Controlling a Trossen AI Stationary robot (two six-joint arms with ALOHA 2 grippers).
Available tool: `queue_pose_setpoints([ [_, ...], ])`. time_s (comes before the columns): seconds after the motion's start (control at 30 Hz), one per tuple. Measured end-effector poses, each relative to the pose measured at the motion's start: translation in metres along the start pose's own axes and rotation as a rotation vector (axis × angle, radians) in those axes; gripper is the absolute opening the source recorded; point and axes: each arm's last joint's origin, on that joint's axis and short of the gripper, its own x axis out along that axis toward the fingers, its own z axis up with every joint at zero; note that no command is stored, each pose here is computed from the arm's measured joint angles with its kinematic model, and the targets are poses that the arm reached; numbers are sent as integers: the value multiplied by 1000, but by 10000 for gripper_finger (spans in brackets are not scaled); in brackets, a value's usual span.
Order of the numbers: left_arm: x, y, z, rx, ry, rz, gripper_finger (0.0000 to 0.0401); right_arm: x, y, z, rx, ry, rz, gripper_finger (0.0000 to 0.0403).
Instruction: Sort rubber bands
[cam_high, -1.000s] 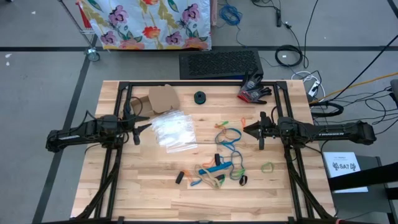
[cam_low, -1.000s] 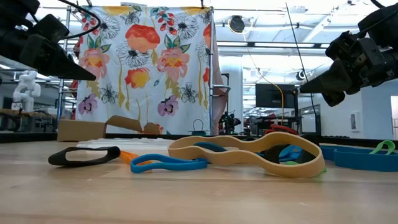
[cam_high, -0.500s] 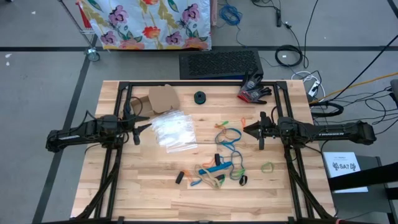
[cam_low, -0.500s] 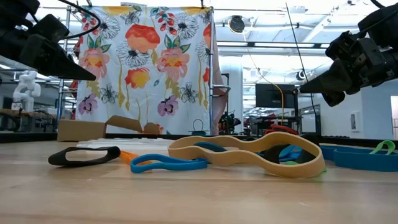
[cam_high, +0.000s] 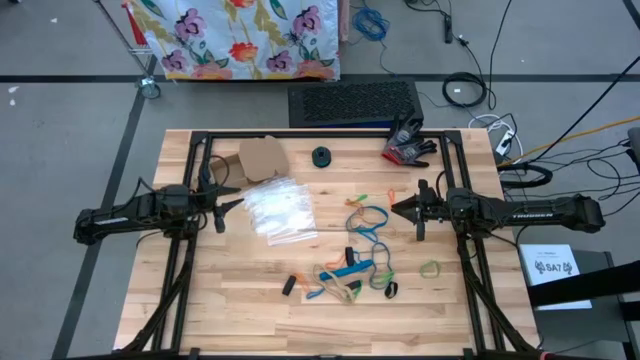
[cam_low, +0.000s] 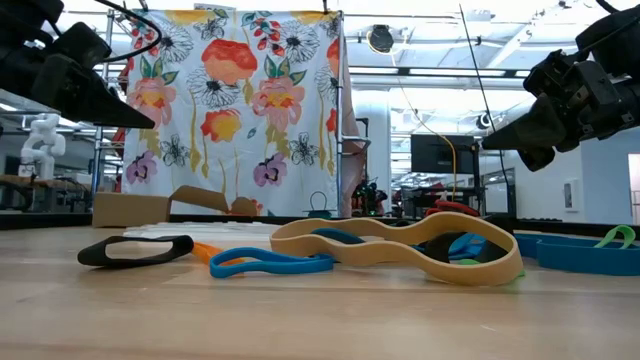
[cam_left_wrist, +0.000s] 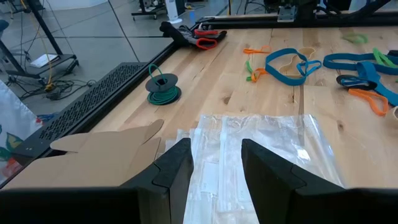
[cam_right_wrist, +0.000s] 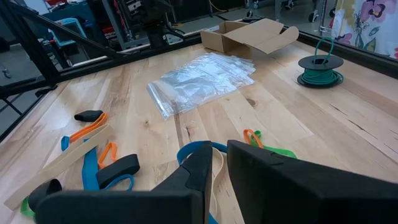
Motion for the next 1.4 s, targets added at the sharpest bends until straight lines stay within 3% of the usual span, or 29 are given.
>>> queue_pose_setpoints([
  [0.2,0,-1,4,-282,-38,-43,143,0,0,0,0,0,0,43],
  [0.33,0,0,8,-389,-80,-35,143,0,0,0,0,0,0,43],
  [0.7,-2,1,19,-382,-188,-18,143,0,0,0,0,0,0,43],
  [0.9,-5,2,32,-413,-321,-64,143,0,0,0,0,0,0,43],
  [1.4,-6,1,35,-438,-348,-103,143,0,0,0,0,0,0,43],
])
